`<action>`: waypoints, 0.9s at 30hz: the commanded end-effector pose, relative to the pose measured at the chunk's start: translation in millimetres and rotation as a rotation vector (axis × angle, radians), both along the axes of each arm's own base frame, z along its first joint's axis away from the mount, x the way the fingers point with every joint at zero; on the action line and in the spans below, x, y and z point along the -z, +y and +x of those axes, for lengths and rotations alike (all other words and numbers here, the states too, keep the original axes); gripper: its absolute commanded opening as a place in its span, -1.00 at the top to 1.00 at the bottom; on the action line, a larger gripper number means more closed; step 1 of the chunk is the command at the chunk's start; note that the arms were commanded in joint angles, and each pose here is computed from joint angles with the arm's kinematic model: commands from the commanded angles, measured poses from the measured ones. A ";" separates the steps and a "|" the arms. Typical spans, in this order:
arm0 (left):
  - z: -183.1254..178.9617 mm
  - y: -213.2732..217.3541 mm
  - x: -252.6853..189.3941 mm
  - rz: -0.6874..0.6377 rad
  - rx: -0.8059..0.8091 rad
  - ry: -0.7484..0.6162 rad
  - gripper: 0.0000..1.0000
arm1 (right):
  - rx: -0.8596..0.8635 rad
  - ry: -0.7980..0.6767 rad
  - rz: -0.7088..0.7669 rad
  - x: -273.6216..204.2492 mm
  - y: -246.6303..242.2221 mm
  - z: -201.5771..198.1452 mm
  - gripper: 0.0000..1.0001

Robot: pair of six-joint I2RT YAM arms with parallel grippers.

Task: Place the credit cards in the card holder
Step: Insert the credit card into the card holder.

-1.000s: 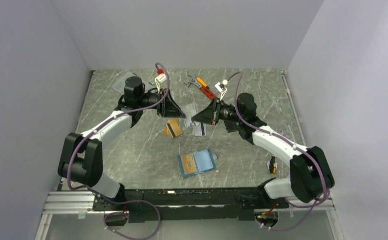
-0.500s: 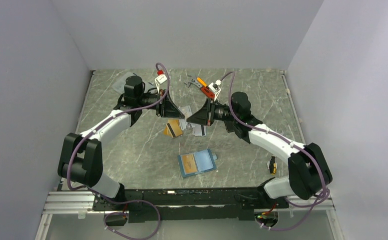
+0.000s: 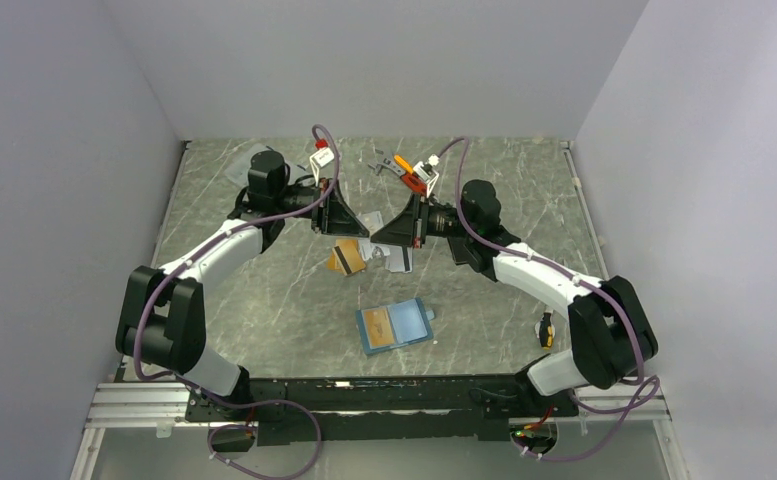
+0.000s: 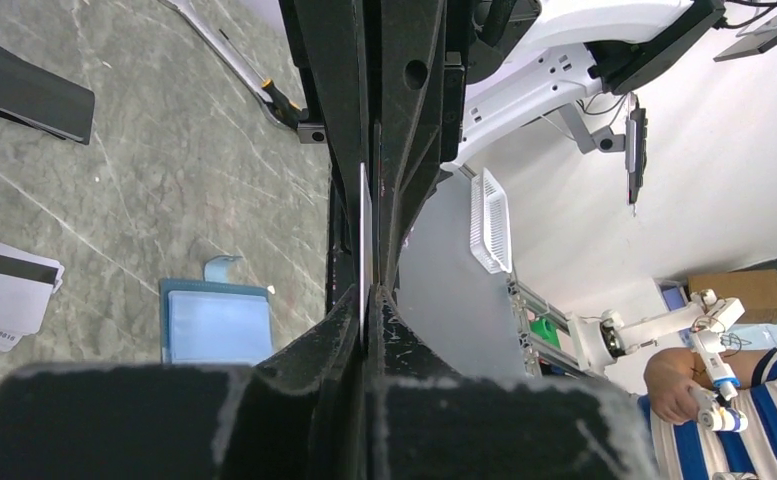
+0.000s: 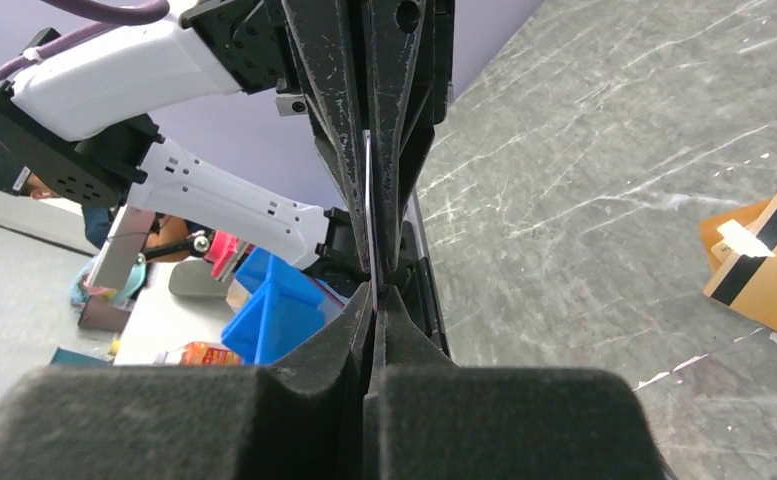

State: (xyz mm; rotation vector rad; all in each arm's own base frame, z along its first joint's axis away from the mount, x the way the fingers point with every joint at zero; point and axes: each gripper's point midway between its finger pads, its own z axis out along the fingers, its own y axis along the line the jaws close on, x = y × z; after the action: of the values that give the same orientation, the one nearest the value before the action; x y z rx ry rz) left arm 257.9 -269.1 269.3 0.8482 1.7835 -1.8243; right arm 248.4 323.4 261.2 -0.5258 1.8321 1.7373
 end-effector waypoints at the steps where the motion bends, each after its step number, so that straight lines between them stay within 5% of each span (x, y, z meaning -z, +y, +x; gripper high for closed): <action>1: -10.4 1.0 -19.4 -0.013 0.039 -0.081 0.65 | 0.001 -0.070 0.035 -21.4 -2.6 1.7 1.00; 6: -3.2 1.6 -11.6 0.035 -0.011 -0.139 0.16 | 0.056 -0.039 -0.030 -6.6 -20.5 -0.7 1.00; 8: -2.0 5.5 5.4 0.110 -0.023 -0.242 -0.03 | 0.155 0.030 -0.194 33.2 -35.9 4.5 1.00; 16: -49.9 -5.4 137.2 0.535 0.207 -0.572 0.00 | 0.355 0.201 -0.628 164.7 -77.4 -19.7 1.00; 27: -104.1 -18.6 214.0 0.749 0.464 -0.700 0.08 | 0.513 0.201 -0.758 195.7 -111.1 -26.8 1.00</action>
State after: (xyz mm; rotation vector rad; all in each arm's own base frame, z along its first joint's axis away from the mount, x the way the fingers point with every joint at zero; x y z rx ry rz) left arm 164.1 -290.9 77.2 1.8470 1.9019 -0.9618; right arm 206.7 226.5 58.8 -0.1622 2.5550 0.8671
